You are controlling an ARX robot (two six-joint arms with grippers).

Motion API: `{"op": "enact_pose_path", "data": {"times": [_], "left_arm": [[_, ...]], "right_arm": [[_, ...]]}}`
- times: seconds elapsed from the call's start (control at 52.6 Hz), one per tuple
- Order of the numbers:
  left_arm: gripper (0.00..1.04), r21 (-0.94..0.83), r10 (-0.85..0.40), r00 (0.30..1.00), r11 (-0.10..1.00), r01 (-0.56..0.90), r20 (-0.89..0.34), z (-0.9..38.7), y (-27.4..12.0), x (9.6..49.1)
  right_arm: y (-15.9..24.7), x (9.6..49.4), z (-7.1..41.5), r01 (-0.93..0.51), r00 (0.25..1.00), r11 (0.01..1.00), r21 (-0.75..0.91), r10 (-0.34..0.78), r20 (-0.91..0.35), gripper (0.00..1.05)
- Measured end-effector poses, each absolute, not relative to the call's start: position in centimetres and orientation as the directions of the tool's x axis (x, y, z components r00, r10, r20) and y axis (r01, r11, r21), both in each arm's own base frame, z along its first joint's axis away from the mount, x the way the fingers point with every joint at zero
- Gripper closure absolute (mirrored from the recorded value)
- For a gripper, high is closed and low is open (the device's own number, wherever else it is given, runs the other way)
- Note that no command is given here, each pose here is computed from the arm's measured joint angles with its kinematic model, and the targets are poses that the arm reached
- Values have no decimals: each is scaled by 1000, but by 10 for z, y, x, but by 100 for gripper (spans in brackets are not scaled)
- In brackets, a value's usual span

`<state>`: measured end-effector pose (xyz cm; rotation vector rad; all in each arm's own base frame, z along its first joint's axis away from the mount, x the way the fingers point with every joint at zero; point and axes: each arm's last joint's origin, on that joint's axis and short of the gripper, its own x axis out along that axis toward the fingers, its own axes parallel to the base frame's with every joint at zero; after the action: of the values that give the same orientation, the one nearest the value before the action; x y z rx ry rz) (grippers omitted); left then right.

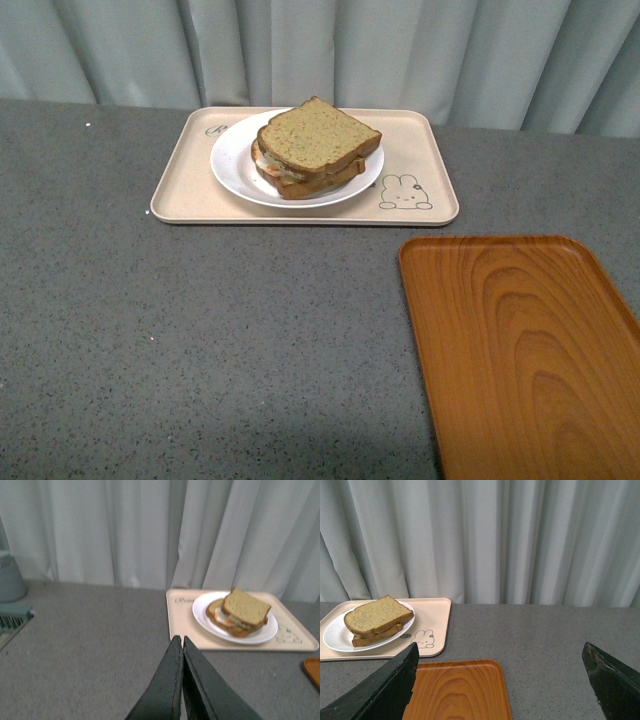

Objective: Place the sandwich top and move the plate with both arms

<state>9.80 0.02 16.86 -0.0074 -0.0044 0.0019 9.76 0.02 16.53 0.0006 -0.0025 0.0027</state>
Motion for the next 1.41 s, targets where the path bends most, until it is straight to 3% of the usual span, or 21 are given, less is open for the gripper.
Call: {"op": "enact_pose_path", "data": {"times": [0.323, 0.704, 0.761, 1.408], "left_arm": [[100, -8, 2, 1000, 1000, -2, 15, 169, 0, 97], [13, -8, 2, 1000, 1000, -2, 14, 169, 0, 97], [5, -7, 2, 1000, 1000, -2, 13, 169, 0, 97], [6, -7, 2, 1000, 1000, -2, 13, 169, 0, 97]], "right_arm": [[0, 98, 165, -3, 1000, 1000, 1, 3, 2, 9], [0, 98, 165, -3, 1000, 1000, 0, 3, 3, 9], [0, 98, 165, -3, 1000, 1000, 0, 3, 2, 9], [0, 98, 165, -3, 1000, 1000, 0, 3, 2, 9]]}}
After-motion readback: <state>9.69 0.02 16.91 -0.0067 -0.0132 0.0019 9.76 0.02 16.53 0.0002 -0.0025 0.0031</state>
